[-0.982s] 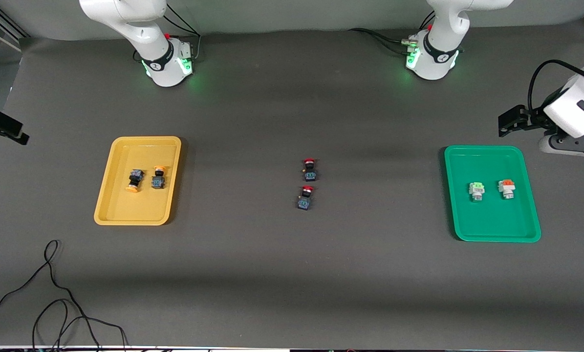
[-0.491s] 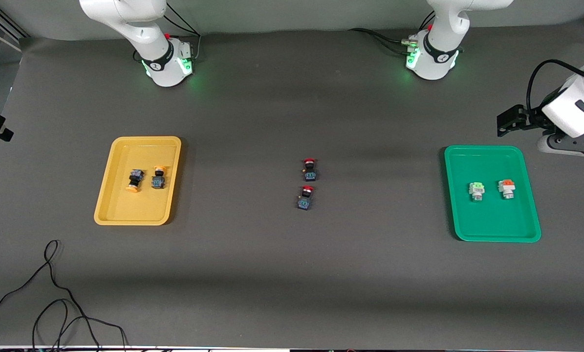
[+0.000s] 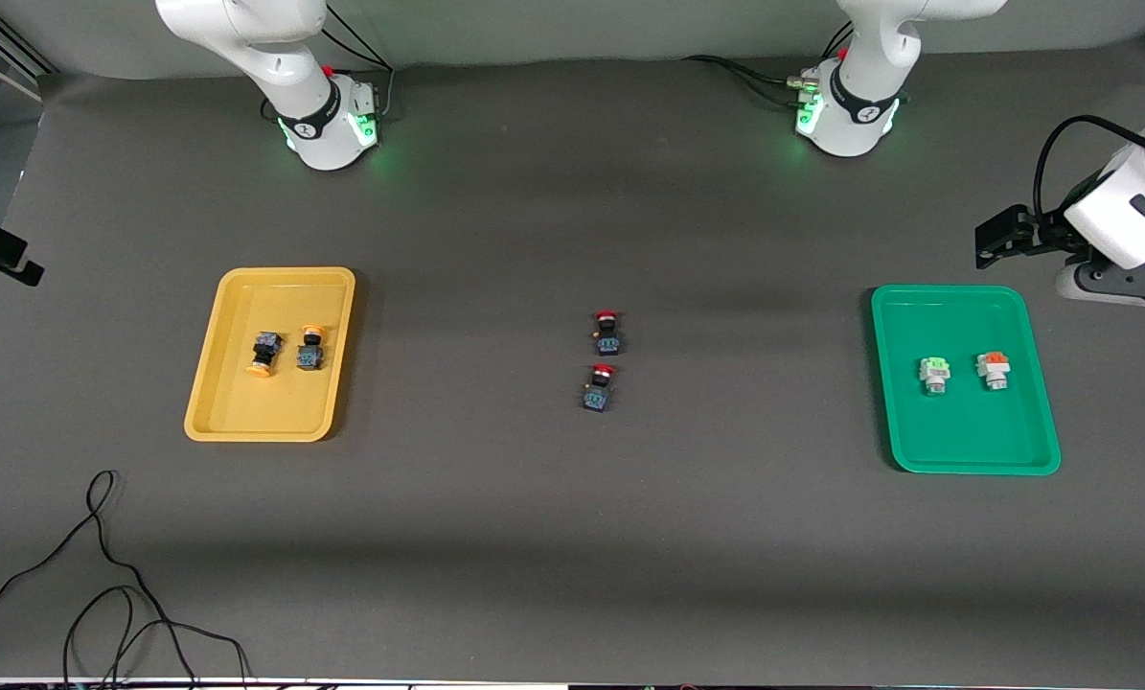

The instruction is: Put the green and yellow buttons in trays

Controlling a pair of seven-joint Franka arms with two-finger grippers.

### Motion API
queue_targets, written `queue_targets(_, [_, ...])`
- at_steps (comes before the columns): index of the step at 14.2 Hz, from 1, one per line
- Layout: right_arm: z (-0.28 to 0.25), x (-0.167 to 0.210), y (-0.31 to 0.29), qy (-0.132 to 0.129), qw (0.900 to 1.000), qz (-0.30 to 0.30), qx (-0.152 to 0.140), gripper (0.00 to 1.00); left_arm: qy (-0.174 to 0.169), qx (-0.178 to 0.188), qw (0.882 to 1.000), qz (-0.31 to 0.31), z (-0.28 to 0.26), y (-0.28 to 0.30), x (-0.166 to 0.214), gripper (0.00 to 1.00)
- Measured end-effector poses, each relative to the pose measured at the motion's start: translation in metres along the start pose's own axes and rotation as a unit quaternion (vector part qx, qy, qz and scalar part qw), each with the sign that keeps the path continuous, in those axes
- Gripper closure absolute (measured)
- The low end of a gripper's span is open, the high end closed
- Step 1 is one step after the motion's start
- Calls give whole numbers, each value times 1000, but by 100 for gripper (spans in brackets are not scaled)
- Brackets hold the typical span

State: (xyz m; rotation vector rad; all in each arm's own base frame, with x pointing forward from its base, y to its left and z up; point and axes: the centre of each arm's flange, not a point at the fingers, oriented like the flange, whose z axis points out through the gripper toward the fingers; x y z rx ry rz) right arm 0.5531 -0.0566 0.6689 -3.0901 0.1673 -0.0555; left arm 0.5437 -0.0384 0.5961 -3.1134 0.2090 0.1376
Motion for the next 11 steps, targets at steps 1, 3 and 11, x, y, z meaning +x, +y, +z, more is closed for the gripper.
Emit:
queue_targets(1, [0,0,-1,-1,1000,0,8,0,1,0,1000,0,-1,0,0,0])
queue_targets(3, [3,-3,-1,-16,1000,1,12,0,2,0,1000,1,-2,1,0,0])
queue_targets(11, [6,-6,0,-30,999,1,13,0,2,0,1000,2,-2,2,0,0])
